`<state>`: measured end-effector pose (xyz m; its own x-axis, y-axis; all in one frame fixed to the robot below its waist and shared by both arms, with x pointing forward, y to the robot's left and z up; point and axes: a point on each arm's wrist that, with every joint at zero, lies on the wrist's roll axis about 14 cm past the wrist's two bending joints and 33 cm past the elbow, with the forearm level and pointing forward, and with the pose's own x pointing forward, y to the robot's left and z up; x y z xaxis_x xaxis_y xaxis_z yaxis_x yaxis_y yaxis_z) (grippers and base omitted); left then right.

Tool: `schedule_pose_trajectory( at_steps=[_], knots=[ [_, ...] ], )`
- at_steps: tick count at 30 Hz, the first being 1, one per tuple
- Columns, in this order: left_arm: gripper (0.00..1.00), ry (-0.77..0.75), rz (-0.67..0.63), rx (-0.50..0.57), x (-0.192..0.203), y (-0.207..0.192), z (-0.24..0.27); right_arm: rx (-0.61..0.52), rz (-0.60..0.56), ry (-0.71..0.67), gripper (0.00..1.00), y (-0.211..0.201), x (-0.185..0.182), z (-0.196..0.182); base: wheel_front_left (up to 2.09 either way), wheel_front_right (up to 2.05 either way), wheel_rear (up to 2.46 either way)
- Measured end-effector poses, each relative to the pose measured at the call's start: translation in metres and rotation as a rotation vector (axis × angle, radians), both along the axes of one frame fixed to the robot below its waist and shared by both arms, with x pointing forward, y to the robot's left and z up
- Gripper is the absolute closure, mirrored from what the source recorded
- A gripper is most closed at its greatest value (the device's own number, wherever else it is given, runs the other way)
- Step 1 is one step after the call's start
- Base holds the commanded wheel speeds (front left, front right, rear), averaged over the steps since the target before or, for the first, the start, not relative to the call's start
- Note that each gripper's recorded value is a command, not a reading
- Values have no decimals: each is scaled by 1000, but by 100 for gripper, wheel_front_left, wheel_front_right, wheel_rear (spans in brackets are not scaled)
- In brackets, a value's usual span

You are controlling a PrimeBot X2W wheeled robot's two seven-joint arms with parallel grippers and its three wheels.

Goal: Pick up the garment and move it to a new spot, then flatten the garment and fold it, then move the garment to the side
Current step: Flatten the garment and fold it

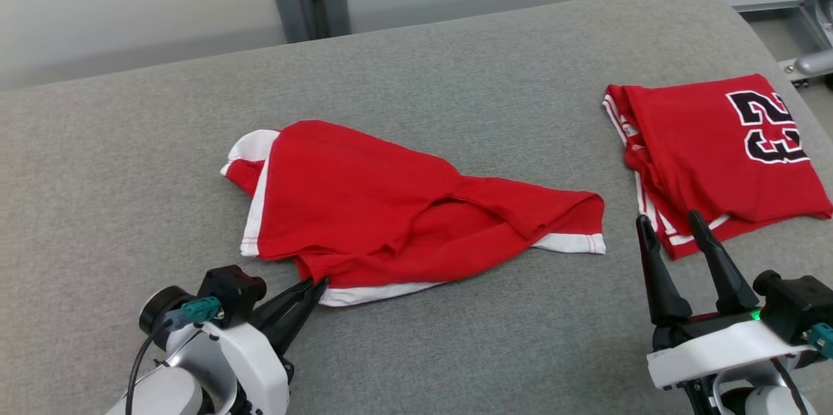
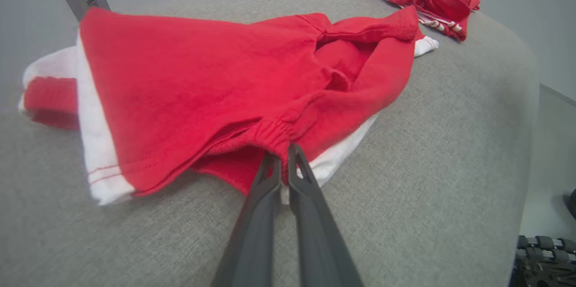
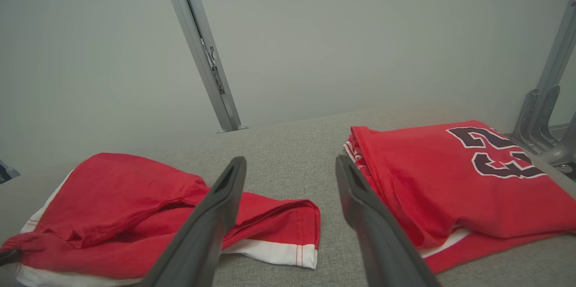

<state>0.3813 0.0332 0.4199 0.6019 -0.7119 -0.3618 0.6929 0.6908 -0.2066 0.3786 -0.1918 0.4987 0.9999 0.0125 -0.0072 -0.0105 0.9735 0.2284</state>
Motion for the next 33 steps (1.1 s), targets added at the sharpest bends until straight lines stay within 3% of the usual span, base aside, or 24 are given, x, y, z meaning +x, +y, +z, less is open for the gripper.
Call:
schedule_pose_trajectory(
  at_steps=[13,21,33],
  knots=[
    [100,-18,161,-52,-38,38,39,-1,66,4,0,20,24,-4,0,0,0],
    [100,-111,206,-41,0,53,63,-10,70,5,0,21,35,-4,0,0,0],
    [100,-3,206,-29,65,43,12,2,-28,37,0,-11,22,-16,0,0,0]
  ],
)
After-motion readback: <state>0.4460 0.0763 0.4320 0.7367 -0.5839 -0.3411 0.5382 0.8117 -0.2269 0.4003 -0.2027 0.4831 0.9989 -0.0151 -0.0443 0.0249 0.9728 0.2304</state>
